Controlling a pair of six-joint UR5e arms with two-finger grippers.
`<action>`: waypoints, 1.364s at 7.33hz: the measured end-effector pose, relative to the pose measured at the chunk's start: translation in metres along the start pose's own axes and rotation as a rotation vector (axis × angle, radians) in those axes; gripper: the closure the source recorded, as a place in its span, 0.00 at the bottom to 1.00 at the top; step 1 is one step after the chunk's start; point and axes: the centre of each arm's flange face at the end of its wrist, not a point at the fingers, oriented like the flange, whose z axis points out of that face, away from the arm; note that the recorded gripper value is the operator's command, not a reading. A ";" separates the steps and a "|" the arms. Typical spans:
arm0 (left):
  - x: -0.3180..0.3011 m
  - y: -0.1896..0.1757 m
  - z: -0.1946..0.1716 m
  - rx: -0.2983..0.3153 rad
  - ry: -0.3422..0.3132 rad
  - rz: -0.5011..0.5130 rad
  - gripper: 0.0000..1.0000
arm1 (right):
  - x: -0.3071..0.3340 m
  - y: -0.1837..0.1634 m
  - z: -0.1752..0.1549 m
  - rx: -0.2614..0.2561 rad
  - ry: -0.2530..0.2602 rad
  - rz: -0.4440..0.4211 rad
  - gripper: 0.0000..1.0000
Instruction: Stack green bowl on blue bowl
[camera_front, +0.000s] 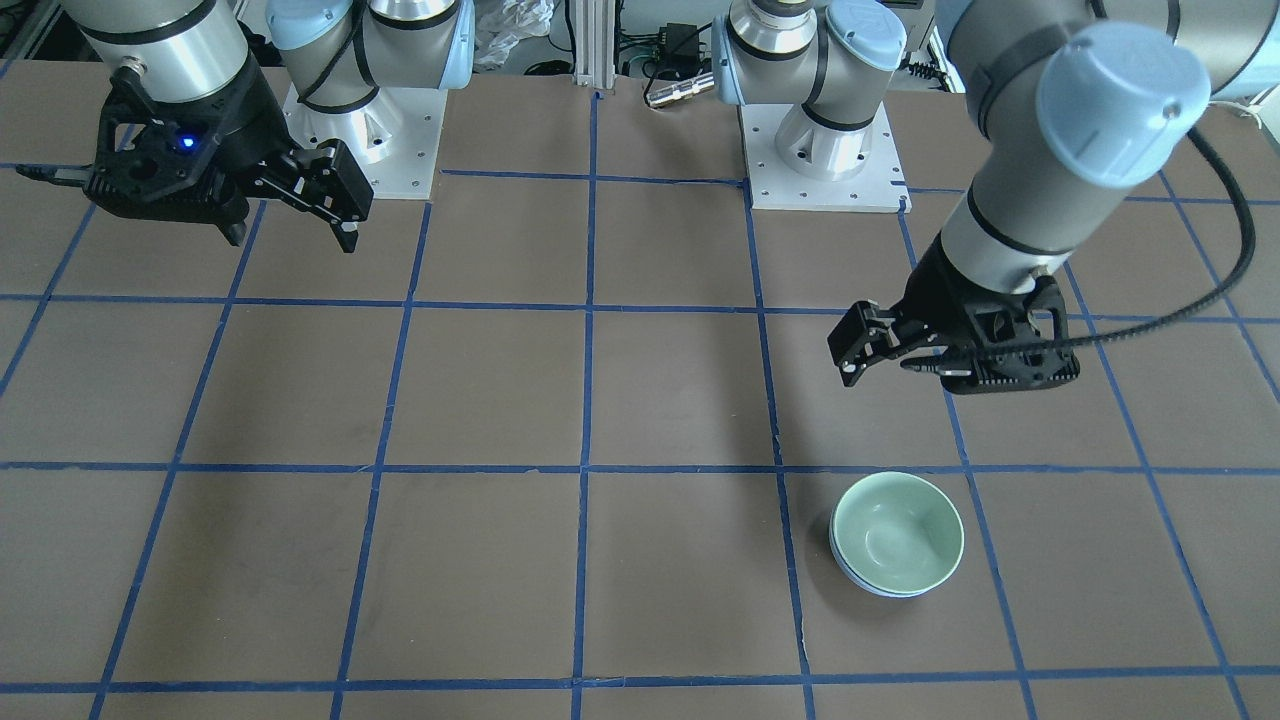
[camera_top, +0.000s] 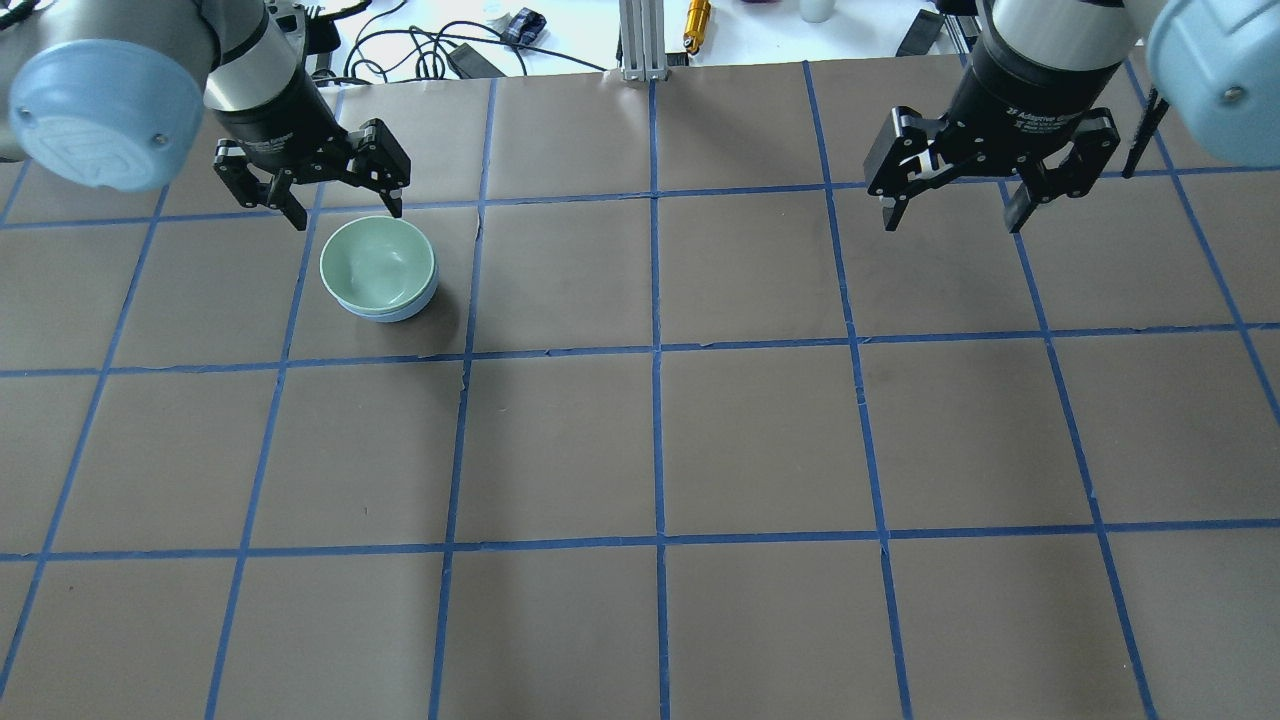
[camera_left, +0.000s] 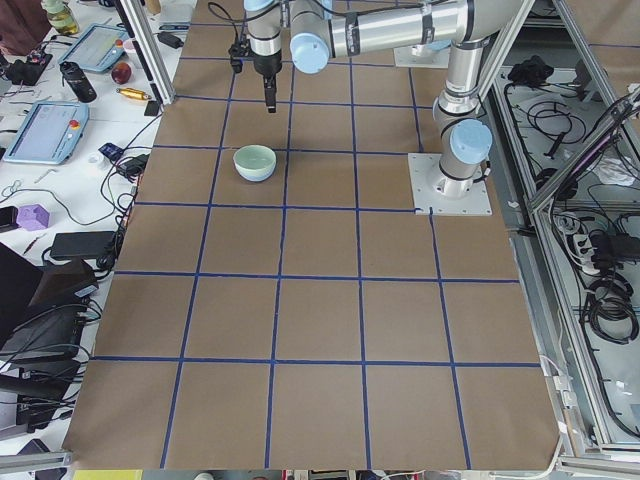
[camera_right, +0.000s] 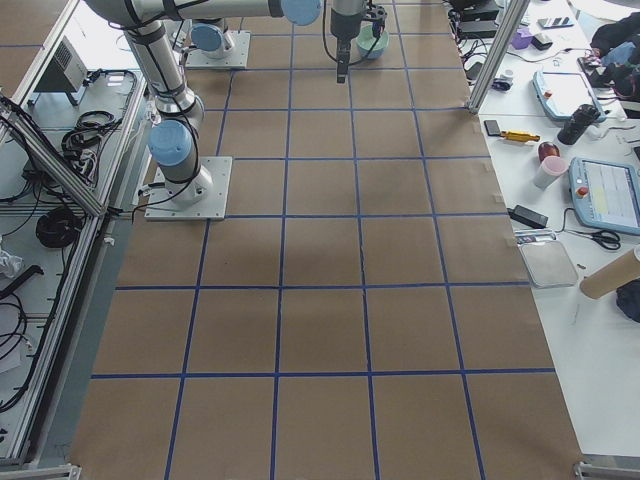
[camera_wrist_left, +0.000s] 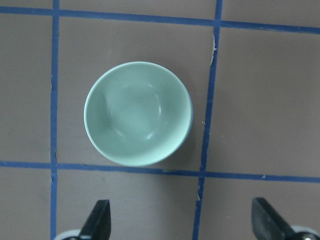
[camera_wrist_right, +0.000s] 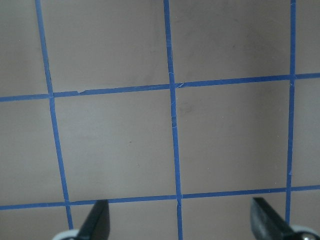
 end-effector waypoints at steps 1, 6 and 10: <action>0.009 0.022 -0.023 0.016 0.000 0.004 0.00 | 0.000 0.000 0.000 0.000 0.000 0.000 0.00; 0.023 0.061 -0.063 0.061 -0.004 0.029 0.00 | 0.000 0.000 0.000 0.000 0.000 0.000 0.00; 0.023 0.062 -0.061 0.058 -0.005 0.029 0.00 | 0.000 0.000 0.000 0.000 0.000 0.000 0.00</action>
